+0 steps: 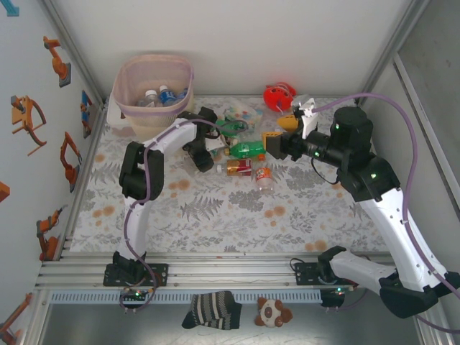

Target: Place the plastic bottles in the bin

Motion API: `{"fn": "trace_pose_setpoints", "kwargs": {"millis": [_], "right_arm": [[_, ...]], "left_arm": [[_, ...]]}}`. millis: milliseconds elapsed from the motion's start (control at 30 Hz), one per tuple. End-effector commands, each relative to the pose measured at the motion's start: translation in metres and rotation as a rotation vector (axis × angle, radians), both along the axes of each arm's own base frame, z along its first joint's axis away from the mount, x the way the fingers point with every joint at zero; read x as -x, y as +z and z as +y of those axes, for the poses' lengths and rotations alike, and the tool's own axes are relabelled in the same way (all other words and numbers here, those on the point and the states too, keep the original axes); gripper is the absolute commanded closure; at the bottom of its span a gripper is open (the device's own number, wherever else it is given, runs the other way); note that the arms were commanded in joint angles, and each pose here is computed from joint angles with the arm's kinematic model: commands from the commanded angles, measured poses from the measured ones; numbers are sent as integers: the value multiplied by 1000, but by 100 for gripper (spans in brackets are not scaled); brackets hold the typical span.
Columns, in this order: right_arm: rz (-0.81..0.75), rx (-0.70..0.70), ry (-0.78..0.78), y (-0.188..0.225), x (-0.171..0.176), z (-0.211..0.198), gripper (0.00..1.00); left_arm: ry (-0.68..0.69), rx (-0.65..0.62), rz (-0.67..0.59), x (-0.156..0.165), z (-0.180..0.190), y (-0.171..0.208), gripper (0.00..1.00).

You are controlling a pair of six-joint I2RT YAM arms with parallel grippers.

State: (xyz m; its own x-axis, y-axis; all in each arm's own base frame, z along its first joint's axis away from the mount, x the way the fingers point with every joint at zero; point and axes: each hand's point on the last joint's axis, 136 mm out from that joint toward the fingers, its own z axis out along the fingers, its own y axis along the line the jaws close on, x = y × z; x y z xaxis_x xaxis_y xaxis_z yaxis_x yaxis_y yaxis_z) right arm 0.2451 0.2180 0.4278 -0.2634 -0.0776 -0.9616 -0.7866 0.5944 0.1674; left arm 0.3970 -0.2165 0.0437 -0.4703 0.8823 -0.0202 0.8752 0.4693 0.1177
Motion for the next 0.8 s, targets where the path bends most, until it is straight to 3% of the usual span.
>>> {"fn": "trace_pose_setpoints", "kwargs": {"millis": [0,333,767], "right_arm": [[-23,-24,3,11,6,-1,32],[-24,-21,3,9,6,-1,31],[-26,-22,4,10,4,0,31]], "left_arm": [[16,29,49,8,-4,4,33],[35,51,49,7,-7,10,46],[56,130,-25,1,-12,52,49]]}}
